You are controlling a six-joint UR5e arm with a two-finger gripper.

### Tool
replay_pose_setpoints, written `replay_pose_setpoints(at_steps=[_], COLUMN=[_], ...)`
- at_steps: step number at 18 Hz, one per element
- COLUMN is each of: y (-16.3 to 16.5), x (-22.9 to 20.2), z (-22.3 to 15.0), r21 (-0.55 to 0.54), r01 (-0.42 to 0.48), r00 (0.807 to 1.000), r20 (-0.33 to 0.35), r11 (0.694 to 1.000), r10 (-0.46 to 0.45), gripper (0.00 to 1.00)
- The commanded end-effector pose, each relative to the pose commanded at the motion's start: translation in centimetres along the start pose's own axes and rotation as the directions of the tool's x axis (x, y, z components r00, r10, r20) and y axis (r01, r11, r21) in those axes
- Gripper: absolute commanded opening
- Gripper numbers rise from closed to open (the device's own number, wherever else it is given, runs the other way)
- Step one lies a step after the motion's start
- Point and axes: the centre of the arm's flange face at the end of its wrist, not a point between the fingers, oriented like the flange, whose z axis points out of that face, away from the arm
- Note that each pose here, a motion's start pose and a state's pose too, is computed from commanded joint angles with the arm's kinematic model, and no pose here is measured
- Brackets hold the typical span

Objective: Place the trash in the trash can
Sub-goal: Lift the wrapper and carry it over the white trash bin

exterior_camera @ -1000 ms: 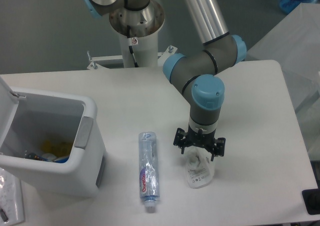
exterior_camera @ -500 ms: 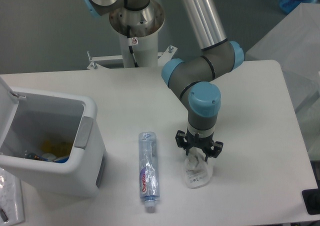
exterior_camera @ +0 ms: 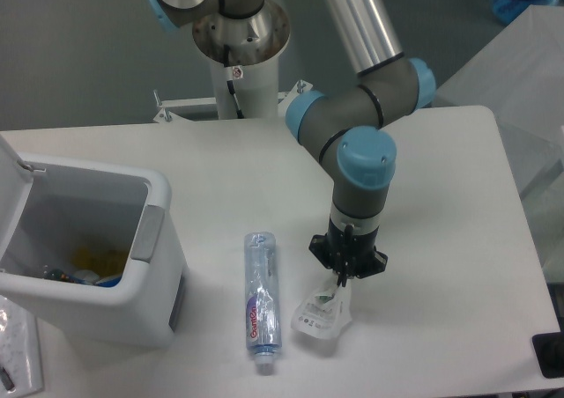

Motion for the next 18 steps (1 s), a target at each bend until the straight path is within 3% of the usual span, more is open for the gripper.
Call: replay_pose_setpoints(at_steps=[6,14,18], y=[-3.9,-8.2,-10.5], x=[0.3,6.7,12.1], z=[-4.2,-16.6,-19.1], r21=[0.149,0.399,0.44], r01=[0.026,-0.06,-0.133], r00=[0.999,0.993,0.981], r20=[-0.037,-0.069,-0.069], r11=[0.989,0.915,0.888], r10=[-0.021,0.095,0.181], gripper=[0.0,0.0,0.0])
